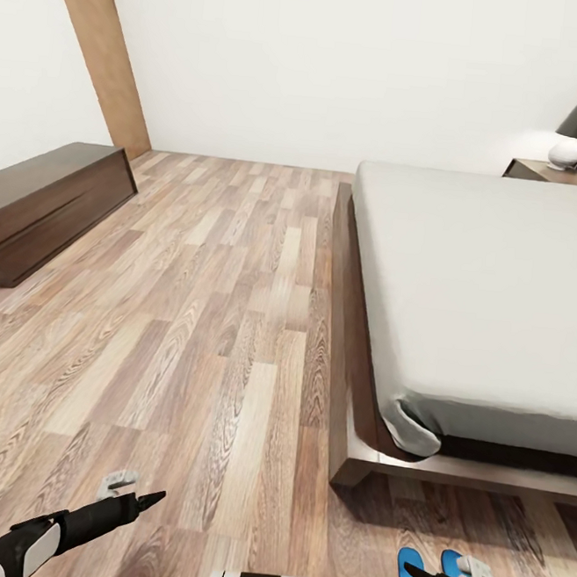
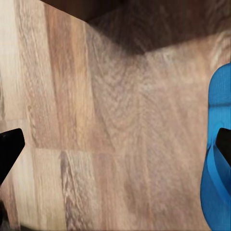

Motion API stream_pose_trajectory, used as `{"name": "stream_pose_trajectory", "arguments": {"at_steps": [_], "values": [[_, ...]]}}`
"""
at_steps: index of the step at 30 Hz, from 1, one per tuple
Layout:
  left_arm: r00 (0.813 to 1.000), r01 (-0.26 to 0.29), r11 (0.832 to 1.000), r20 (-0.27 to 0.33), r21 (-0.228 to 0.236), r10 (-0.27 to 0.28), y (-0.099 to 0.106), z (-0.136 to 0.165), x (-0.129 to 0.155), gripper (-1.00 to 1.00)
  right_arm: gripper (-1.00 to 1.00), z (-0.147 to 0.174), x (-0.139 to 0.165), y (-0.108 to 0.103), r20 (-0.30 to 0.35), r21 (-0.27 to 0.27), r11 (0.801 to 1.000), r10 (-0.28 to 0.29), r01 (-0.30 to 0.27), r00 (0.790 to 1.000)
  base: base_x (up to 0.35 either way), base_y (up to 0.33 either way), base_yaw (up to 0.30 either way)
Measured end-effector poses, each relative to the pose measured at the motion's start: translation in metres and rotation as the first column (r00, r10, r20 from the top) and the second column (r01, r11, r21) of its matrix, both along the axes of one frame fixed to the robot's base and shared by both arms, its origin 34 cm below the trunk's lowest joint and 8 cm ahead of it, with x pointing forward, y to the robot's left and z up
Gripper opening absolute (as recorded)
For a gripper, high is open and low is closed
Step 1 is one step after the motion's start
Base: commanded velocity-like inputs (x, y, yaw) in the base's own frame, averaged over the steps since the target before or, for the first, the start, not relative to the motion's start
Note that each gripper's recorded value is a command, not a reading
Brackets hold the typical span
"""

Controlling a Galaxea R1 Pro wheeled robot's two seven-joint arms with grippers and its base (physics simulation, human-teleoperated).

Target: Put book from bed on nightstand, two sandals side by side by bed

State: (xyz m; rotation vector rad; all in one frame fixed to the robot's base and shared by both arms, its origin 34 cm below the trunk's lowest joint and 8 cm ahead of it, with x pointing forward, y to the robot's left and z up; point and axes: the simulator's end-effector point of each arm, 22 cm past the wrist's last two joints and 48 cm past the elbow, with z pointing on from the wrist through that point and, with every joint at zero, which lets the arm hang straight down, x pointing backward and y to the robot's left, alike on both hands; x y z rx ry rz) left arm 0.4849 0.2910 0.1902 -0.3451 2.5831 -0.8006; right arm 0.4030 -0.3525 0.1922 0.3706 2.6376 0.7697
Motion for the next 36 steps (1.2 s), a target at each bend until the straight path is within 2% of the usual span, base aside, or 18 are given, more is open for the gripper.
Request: {"name": "stream_pose_trajectory", "arguments": {"at_steps": [14,20,25,32,36], "values": [[0.999,0.001,1.0,0.047,-0.001,-0.001,-0.009,0.021,0.015,1.0,1.0,0.02,0.017,0.003,0.055,0.003,1.0,0.002,-0.002,0.998,0.0,0.0,0.0],[0.999,-0.008,1.0,0.042,0.009,0.007,-0.015,0.02,0.004,1.0,1.0,0.022,0.013,0.011,0.062,0.016,1.0,-0.003,0.002,0.998,0.0,0.0,0.0],[0.998,-0.017,1.0,0.061,0.023,0.015,-0.015,0.02,-0.006,1.0,1.0,0.028,0.02,0.01,0.149,-0.023,1.0,0.015,-0.011,0.989,0.0,0.0,0.0],[0.996,-0.02,0.999,0.092,0.026,0.018,-0.015,0.03,-0.001,1.0,1.0,0.028,0.025,-0.004,0.165,-0.1,0.995,0.0,0.017,0.986,0.0,0.0,0.0],[0.994,-0.02,1.0,0.106,0.023,0.018,-0.018,0.036,0.002,1.0,1.0,0.032,0.029,-0.008,0.177,-0.119,0.993,-0.005,0.026,0.984,0.0,0.0,0.0]]}}
